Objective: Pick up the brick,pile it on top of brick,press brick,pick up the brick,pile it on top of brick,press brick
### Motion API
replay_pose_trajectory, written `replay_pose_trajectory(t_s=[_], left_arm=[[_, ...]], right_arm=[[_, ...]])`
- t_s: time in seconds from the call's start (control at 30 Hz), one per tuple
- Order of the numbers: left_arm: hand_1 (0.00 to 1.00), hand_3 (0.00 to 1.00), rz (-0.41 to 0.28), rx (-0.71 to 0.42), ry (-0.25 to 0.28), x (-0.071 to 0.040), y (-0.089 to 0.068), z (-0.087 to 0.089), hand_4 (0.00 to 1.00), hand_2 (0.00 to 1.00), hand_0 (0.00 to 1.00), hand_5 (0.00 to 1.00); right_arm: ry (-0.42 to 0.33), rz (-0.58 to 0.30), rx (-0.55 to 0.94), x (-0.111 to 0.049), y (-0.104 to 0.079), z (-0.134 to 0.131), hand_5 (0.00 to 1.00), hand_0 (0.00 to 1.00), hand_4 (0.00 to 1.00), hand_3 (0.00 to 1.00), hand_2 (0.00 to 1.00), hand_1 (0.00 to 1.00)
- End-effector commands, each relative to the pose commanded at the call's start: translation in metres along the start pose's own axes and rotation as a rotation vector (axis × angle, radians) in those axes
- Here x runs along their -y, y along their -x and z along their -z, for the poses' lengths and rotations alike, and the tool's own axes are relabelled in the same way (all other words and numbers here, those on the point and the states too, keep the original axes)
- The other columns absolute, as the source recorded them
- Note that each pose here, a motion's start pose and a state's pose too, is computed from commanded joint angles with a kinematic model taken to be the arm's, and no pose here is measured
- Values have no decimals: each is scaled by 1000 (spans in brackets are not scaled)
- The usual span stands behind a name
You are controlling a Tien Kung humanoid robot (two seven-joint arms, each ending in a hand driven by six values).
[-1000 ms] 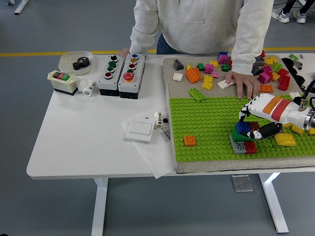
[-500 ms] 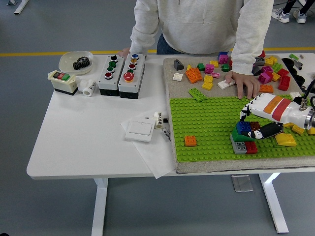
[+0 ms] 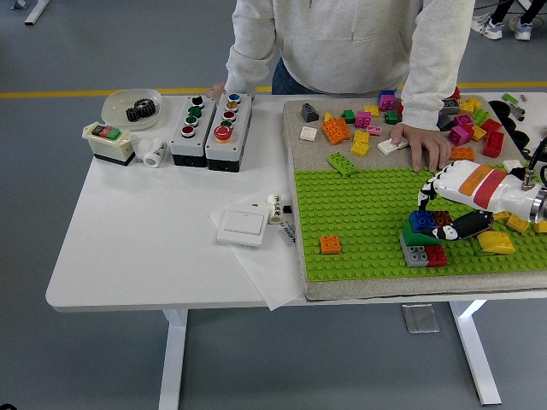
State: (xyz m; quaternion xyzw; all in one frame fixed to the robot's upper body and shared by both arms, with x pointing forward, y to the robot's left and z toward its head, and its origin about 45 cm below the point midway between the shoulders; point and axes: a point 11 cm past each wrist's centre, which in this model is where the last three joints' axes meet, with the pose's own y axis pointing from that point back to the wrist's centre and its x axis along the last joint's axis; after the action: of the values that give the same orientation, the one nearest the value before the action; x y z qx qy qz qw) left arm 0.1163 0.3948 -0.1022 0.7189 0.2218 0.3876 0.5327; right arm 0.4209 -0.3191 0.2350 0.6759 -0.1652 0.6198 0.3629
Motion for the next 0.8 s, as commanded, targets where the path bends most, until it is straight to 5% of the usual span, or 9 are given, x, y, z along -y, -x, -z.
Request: replay_pose_trajectory(t_s=[0.8], left_arm=[[739, 594, 2, 0, -1, 0, 0, 0, 659, 747, 751, 592]], right_arm=[[2, 17, -7, -1, 1, -2, 418, 548, 798, 570, 668, 603]])
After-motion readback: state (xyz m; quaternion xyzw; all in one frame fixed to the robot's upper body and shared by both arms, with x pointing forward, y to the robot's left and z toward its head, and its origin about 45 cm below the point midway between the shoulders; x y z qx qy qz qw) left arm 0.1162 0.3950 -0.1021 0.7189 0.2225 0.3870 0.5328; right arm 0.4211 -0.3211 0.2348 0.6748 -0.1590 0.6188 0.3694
